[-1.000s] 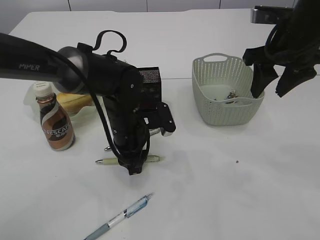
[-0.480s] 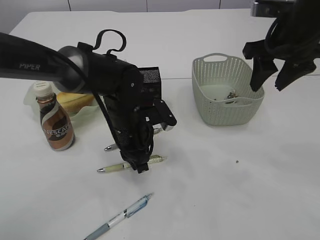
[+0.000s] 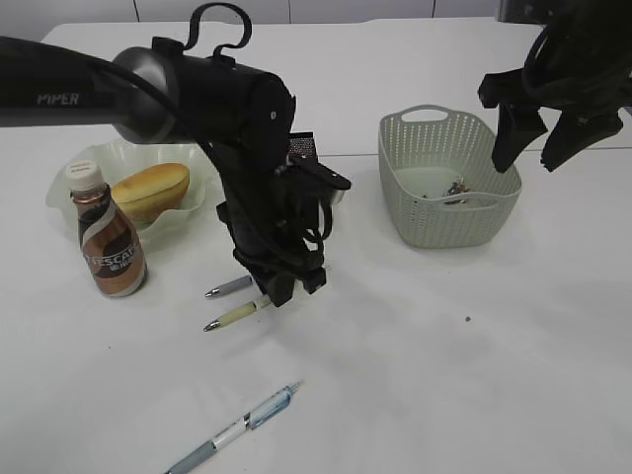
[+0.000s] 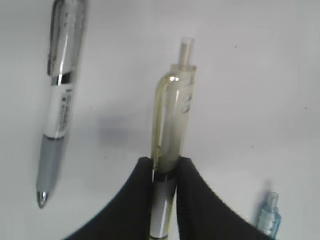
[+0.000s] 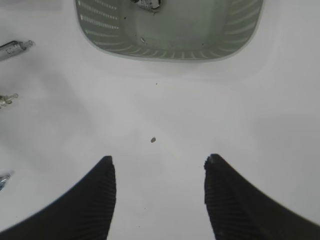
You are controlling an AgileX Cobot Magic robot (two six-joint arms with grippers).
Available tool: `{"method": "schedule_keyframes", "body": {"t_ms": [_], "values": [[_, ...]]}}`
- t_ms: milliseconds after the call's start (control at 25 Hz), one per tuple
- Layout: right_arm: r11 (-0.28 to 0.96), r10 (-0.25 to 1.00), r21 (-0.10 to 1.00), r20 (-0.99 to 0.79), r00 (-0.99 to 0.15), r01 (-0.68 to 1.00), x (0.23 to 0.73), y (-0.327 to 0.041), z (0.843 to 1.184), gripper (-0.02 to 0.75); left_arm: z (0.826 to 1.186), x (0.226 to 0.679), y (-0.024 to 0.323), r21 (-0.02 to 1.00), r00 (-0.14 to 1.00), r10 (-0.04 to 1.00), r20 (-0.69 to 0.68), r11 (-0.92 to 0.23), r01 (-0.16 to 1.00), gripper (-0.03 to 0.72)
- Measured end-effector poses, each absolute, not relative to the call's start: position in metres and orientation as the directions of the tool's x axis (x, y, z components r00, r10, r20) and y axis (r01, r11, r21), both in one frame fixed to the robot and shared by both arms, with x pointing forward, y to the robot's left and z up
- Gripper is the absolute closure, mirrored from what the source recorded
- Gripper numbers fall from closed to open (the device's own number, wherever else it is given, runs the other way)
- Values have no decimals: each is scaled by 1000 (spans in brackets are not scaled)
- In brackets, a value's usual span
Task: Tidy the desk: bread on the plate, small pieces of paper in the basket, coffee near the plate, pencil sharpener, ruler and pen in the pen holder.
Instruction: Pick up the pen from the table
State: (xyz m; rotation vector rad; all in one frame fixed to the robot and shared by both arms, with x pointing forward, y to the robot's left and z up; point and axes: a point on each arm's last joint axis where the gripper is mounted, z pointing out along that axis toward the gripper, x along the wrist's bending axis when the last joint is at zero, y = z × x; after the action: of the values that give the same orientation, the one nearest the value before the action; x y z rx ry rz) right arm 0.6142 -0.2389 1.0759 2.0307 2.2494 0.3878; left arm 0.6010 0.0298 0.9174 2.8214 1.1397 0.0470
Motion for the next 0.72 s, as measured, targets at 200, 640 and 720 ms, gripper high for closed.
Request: {"method": "schedule_keyframes", "body": {"t_ms": [200, 640, 720], "values": [[85, 988, 244, 106, -114, 966, 614, -239, 1076, 320, 931, 598, 31, 13, 592, 805, -35, -592, 806, 612], [84, 987, 244, 111, -114, 966, 614, -238, 1076, 320, 950, 597, 32, 23, 482, 861, -159, -485, 874, 612], [84, 987, 244, 111, -114, 966, 614, -238, 1076, 320, 962, 598, 31, 75, 485, 859, -165, -480, 874, 612]]}}
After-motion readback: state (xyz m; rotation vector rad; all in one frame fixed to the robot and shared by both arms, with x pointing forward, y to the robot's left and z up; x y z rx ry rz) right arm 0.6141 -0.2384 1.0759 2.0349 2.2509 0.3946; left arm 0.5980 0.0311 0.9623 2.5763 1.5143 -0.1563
